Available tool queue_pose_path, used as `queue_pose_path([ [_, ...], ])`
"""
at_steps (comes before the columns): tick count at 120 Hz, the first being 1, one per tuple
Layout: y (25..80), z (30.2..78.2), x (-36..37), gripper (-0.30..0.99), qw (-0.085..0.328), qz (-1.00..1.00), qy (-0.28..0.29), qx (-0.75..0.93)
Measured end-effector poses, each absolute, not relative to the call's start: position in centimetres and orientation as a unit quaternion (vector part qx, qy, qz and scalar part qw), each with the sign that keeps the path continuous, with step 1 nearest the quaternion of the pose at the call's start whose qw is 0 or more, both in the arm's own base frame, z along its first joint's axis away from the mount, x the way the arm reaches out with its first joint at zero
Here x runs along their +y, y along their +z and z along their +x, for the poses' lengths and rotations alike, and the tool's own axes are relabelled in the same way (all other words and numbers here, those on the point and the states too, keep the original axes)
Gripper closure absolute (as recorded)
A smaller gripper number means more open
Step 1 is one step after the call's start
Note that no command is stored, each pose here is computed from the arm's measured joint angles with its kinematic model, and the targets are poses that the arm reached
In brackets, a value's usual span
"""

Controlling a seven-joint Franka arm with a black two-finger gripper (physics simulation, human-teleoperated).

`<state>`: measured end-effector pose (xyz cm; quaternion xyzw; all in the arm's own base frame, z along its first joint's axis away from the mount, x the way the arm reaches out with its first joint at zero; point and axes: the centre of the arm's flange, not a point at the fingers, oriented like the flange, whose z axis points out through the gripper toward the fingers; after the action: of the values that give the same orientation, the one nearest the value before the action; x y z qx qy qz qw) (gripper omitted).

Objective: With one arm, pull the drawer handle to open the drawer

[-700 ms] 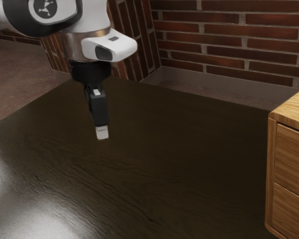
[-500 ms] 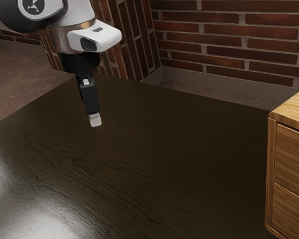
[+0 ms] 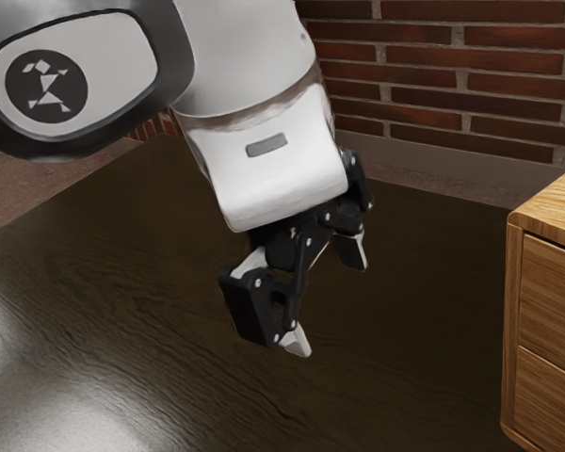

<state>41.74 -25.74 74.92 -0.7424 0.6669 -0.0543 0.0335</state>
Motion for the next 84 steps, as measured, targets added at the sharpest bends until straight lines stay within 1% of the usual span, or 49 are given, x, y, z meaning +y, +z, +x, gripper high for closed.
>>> queue_pose_path([
  [10,74.7,40.4,-30.1,0.0,0.041,-0.686,-0.075,0.722],
  [18,74.2,40.1,-32.4,0.0,0.046,-0.651,-0.09,0.753],
  [43,73.2,43.0,-34.9,0.01,0.06,-0.589,-0.142,0.793],
  [68,72.1,45.5,-36.9,0.15,0.062,-0.542,-0.179,0.818],
  [84,71.6,45.4,-40.4,0.27,0.062,-0.497,-0.205,0.841],
])
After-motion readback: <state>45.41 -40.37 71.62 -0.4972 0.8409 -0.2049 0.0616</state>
